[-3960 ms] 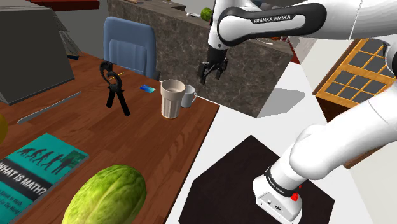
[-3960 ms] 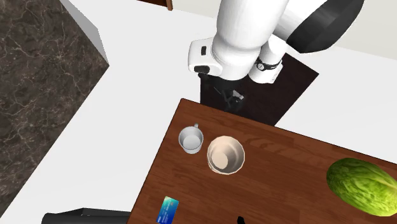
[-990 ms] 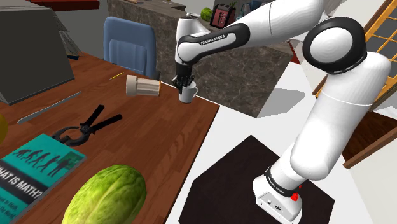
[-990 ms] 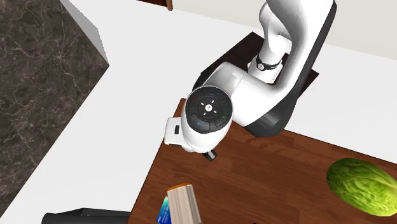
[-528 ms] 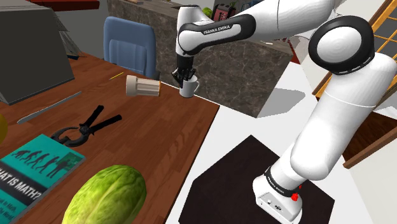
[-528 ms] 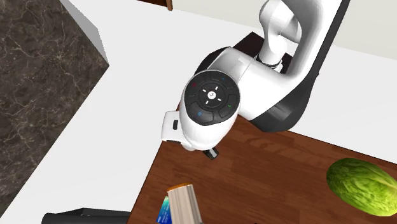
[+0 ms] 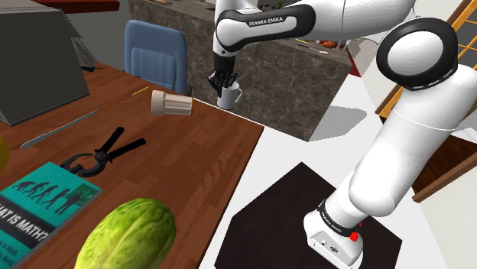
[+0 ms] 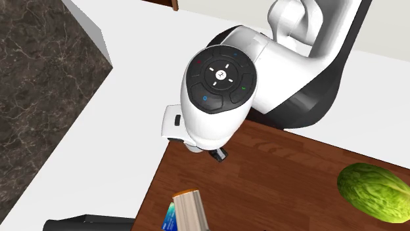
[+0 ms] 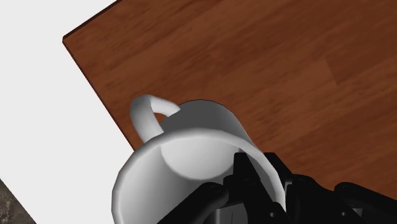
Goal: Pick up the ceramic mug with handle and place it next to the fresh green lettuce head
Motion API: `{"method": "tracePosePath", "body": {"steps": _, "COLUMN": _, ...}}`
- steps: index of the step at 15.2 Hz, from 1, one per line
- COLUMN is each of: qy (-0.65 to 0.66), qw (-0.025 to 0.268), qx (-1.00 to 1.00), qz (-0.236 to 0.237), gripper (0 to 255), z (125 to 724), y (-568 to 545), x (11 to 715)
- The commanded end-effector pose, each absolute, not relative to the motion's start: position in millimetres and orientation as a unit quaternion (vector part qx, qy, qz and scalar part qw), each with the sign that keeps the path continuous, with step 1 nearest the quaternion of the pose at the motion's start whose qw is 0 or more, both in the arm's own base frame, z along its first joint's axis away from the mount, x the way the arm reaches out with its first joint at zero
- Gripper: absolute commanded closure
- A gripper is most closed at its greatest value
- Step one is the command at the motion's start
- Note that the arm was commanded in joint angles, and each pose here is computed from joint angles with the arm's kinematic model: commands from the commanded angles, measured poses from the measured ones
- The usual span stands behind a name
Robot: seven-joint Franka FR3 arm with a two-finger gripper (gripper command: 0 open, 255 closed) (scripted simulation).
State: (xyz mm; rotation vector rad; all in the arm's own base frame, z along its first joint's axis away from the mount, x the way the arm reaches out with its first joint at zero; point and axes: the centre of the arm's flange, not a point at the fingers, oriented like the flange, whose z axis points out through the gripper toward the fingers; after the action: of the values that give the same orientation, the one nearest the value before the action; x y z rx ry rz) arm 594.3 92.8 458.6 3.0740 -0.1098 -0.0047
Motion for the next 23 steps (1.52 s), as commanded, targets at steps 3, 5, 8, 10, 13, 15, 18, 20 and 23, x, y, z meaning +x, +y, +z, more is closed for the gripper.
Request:
{"method": "tracePosePath", "body": {"steps": 3, "qy": -0.036, "qw": 0.033, "qx": 0.999, "qz": -0.002, "gripper": 255, "z": 480.3, "y": 93.1, "x": 594.9}}
{"method": "tracePosePath", "body": {"steps": 5, "qy": -0.036, "qw": 0.033, "qx": 0.999, "qz": -0.002, "gripper": 255, "z": 490.9, "y": 93.1, "x": 594.9}}
{"method": "tracePosePath", "body": {"steps": 8, "qy": -0.036, "qw": 0.033, "qx": 0.999, "qz": -0.002, "gripper": 255, "z": 506.7, "y": 93.1, "x": 594.9}}
{"method": "tracePosePath", "body": {"steps": 10, "qy": -0.036, "qw": 0.033, "qx": 0.999, "qz": -0.002, "gripper": 255, "z": 517.3, "y": 93.1, "x": 594.9}}
{"method": "tracePosePath", "body": {"steps": 13, "qy": -0.036, "qw": 0.033, "qx": 0.999, "qz": -0.002, "gripper": 255, "z": 533.1, "y": 93.1, "x": 594.9}}
{"method": "tracePosePath", "body": {"steps": 15, "qy": -0.036, "qw": 0.033, "qx": 0.999, "qz": -0.002, "gripper": 255, "z": 543.7, "y": 93.1, "x": 594.9}}
{"method": "tracePosePath", "body": {"steps": 18, "qy": -0.036, "qw": 0.033, "qx": 0.999, "qz": -0.002, "gripper": 255, "z": 559.6, "y": 93.1, "x": 594.9}}
{"method": "tracePosePath", "body": {"steps": 20, "qy": -0.036, "qw": 0.033, "qx": 0.999, "qz": -0.002, "gripper": 255, "z": 565.3, "y": 93.1, "x": 594.8}}
{"method": "tracePosePath", "body": {"steps": 23, "qy": -0.036, "qw": 0.033, "qx": 0.999, "qz": -0.002, "gripper": 255, "z": 565.4, "y": 130.0, "x": 580.5}}
